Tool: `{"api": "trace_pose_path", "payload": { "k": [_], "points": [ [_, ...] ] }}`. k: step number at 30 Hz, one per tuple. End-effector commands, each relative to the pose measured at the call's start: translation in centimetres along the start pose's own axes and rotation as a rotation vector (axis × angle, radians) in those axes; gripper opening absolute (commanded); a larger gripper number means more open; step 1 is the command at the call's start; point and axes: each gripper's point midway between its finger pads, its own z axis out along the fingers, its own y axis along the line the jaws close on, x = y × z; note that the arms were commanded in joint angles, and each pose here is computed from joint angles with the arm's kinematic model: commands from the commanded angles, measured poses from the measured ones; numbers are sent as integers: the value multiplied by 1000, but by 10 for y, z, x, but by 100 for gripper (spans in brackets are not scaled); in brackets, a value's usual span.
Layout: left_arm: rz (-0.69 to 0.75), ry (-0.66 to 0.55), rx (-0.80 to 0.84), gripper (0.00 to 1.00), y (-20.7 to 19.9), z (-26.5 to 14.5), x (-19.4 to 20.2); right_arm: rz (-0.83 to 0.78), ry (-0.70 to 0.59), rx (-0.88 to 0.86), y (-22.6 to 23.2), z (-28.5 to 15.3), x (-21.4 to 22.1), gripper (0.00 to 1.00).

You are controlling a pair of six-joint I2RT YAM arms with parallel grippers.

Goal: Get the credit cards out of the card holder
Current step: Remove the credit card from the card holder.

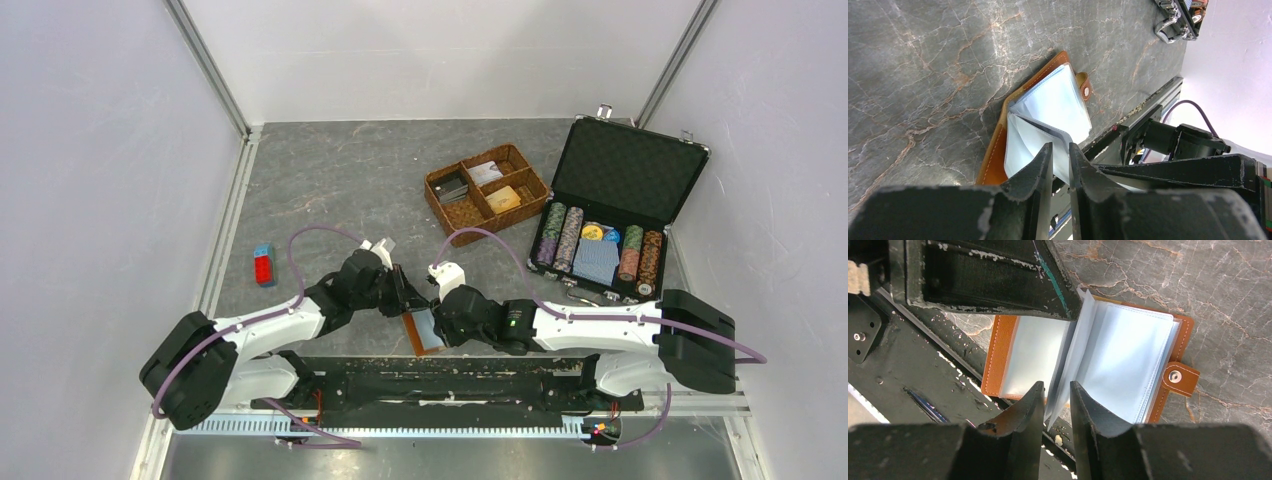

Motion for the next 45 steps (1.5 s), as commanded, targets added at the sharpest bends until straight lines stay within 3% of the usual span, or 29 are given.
{"api": "trace_pose_path", "payload": {
  "k": [1,17,34,39,45],
  "points": [
    [10,-17,-4,23,3,0,-2,14,-27,7,1,-1,-7,29],
    [1,-12,-30,22,15,0,4,32,-85,25,-5,-12,-18,36],
    [3,-9,-30,22,14,1,4,15,-36,38,-6,-3,-6,38],
    [12,-9,-47,18,18,0,4,3,-4,116,-22,1,4,37],
    [55,-10,-202,16,50,-10,7,-9,-28,239,-52,-7,9,35]
  ]
}}
